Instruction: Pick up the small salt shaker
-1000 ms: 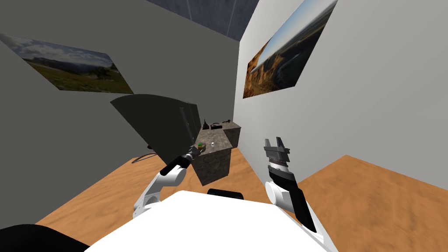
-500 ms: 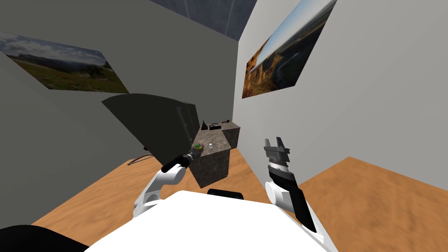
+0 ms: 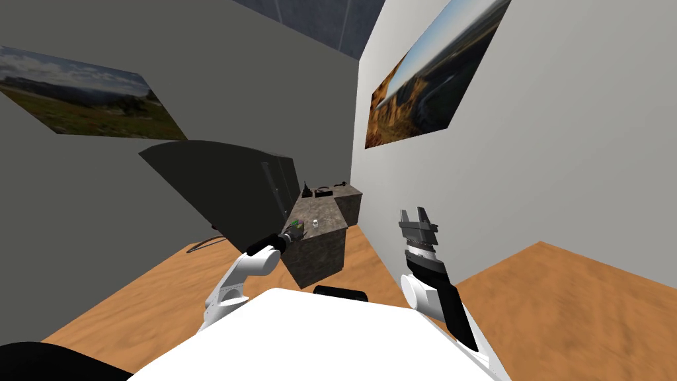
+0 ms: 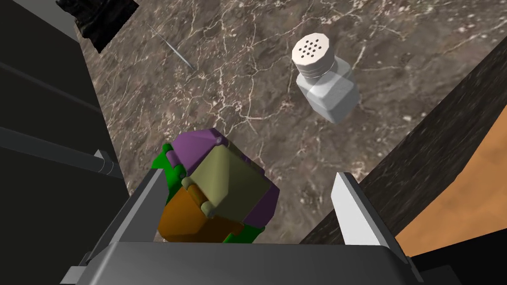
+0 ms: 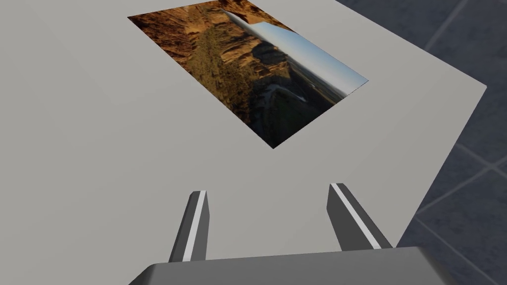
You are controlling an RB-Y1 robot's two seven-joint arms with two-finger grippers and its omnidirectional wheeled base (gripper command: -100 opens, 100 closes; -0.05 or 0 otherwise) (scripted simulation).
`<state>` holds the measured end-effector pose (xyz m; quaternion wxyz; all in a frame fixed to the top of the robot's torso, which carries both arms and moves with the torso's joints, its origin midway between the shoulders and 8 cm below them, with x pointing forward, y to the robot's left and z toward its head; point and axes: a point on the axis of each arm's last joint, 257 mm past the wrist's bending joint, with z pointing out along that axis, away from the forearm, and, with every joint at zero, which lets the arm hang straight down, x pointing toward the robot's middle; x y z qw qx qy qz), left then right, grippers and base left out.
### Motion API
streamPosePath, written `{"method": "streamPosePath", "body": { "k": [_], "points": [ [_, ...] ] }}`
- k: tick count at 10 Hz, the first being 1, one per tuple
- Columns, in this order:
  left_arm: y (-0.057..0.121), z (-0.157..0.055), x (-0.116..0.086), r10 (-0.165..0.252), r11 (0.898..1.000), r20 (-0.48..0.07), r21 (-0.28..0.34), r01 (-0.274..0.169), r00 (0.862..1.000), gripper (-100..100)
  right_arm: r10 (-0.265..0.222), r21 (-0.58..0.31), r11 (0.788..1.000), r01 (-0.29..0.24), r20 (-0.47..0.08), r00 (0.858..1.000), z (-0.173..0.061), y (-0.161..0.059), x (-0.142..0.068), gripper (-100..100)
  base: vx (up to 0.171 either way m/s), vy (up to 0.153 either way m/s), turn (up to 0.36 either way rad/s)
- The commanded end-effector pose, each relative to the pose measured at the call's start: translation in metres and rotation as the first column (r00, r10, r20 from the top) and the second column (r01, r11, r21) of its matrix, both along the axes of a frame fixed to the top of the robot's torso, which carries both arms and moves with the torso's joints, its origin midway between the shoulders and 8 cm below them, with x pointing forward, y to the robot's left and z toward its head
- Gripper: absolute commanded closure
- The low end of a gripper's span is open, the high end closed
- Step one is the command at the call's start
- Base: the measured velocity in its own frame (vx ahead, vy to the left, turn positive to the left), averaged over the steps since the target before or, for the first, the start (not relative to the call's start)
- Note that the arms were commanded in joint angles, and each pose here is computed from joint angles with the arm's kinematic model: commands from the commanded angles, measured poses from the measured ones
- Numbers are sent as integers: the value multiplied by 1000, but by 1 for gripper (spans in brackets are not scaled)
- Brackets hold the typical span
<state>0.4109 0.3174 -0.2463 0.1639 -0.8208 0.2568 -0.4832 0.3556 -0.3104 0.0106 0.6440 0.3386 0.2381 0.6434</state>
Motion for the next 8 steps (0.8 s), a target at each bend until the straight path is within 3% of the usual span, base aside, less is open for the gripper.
{"method": "streamPosePath", "body": {
  "k": [1,4,8],
  "points": [
    [1,-9,-6,4,1000,-47,-26,-5,999,-100,0,0,1000,0,0,1000,0,0,0,0,55,-31,-13],
    [1,-17,-10,6,999,-91,-45,-10,996,-100,0,0,1000,0,0,1000,0,0,0,0,63,-28,-7],
    [4,-33,-21,9,996,-190,-85,-26,982,-100,0,0,1000,0,0,1000,0,0,0,0,79,-31,-10]
  ]
}}
